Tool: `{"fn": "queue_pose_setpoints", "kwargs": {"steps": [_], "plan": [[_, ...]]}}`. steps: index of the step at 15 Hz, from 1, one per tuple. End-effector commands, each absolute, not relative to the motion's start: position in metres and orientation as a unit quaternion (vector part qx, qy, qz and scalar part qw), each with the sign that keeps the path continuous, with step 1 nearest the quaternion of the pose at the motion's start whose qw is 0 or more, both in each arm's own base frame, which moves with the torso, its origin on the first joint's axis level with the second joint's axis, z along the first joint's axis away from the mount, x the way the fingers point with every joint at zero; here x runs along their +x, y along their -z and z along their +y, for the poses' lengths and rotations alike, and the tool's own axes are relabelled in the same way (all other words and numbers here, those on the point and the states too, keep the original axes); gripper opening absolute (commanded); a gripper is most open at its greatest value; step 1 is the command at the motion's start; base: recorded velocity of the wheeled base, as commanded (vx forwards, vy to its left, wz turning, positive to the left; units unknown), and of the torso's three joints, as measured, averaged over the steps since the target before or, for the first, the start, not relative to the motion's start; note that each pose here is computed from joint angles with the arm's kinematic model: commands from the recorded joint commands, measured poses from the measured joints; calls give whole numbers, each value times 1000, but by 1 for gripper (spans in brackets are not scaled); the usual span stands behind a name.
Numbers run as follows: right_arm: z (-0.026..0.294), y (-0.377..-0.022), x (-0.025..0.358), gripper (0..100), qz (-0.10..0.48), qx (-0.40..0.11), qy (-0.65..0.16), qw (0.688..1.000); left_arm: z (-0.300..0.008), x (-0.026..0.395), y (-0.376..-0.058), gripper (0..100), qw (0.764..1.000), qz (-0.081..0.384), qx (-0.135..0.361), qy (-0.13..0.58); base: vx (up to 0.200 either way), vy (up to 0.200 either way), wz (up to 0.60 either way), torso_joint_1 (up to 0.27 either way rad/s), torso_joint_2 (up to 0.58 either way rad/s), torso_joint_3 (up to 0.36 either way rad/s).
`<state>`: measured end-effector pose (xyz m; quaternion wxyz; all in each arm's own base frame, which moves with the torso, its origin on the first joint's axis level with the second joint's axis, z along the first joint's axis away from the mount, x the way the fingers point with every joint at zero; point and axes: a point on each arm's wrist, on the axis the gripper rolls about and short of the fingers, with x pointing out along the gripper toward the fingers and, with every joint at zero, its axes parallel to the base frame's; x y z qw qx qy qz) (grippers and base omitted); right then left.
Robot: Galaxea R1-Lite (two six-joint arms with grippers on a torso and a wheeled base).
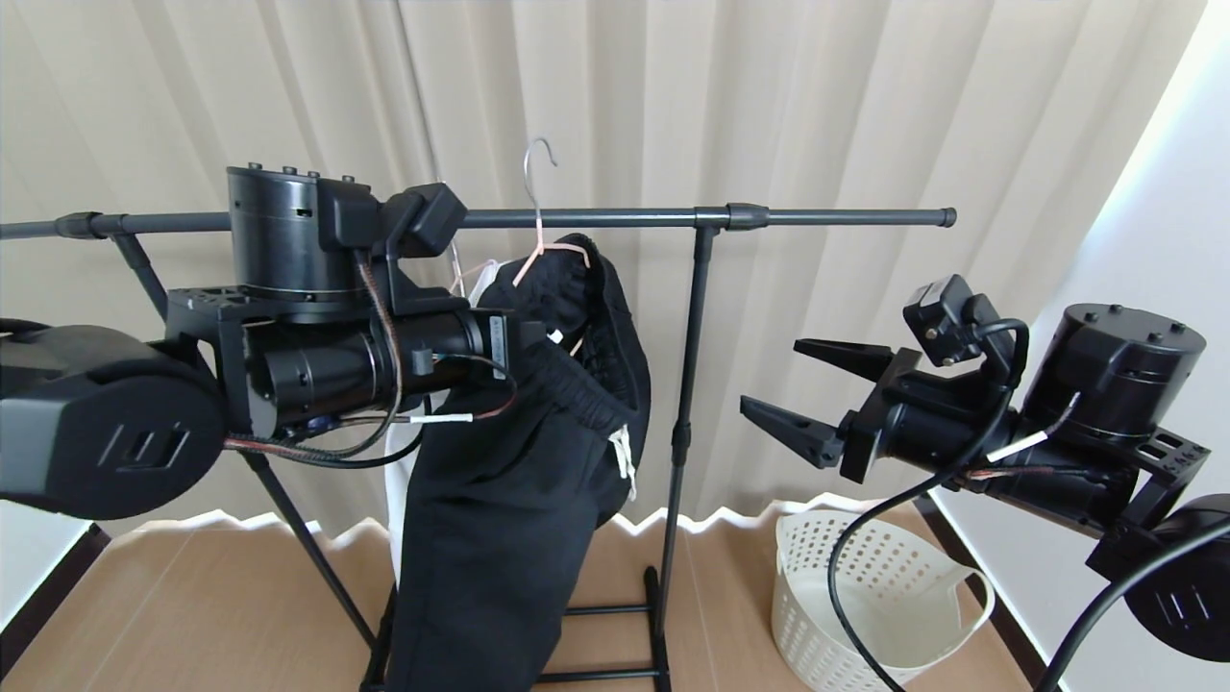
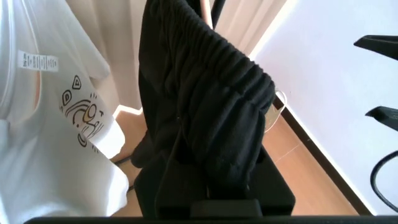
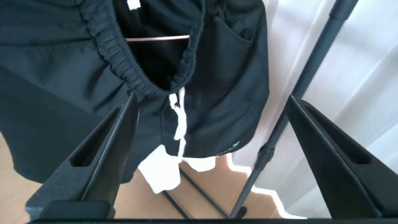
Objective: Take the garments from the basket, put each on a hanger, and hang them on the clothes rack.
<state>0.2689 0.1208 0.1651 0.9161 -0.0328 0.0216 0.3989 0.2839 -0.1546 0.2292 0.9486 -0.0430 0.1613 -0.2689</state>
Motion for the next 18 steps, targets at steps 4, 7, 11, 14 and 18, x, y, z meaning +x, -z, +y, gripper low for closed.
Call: {"fn": "queue_pose_setpoints", "kwargs": {"steps": [4,7,11,14,18], "plan": [[121,-160,275,100,30,-33,-396,917,-164,315,-213,0,949,179,-51,255,0,0,0,0,0,0],[121,-156,278,100,35,-33,-394,918,-165,334,-205,0,952,188,-71,231,0,0,0,0,0,0],[120,-156,279,100,35,-33,-392,919,-168,353,-201,0,954,184,-75,225,0,0,0,0,0,0],[119,-156,280,100,35,-33,-389,920,-172,367,-201,0,956,176,-77,222,0,0,0,0,0,0],[118,-156,280,100,36,-32,-389,920,-177,382,-195,0,957,172,-78,221,0,0,0,0,0,0]]}}
